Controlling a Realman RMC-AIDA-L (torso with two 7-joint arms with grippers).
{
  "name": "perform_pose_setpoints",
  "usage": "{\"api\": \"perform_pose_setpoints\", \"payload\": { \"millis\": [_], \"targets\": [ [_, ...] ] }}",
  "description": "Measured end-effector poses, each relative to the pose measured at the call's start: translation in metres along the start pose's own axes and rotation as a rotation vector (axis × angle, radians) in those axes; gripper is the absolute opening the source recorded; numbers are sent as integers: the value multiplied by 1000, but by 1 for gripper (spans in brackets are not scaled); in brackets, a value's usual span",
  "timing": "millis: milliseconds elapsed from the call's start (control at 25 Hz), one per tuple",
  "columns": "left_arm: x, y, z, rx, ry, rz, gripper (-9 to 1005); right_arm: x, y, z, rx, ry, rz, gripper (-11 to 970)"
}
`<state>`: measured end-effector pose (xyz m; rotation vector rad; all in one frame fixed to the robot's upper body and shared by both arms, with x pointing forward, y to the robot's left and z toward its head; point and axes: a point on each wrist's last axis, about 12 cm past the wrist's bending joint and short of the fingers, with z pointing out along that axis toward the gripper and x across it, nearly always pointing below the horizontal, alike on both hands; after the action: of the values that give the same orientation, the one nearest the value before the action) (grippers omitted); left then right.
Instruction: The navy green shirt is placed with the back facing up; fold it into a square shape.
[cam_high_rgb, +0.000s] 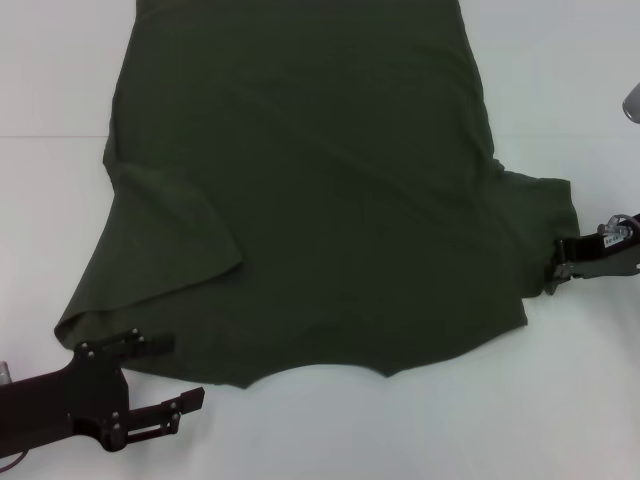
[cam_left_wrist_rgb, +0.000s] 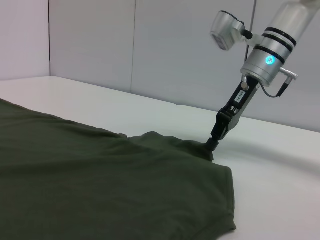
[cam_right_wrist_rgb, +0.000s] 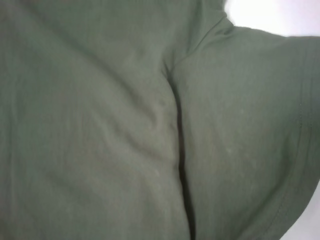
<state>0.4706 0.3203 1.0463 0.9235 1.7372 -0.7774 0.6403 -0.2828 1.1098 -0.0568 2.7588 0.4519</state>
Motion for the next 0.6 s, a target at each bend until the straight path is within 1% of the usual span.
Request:
{"api": "perform_pose_setpoints", "payload": {
  "millis": [200, 440, 600],
  "targets": [
    [0, 0, 0, 0, 0, 0, 777, -1, -1, -1, 13, 2, -7, 15],
    [0, 0, 0, 0, 0, 0, 777, -2, -1, -1, 32, 5, -27, 13],
    [0, 0, 0, -3, -2, -2, 777, -5, -3, -6, 34, -30, -33, 12]
  ]
}}
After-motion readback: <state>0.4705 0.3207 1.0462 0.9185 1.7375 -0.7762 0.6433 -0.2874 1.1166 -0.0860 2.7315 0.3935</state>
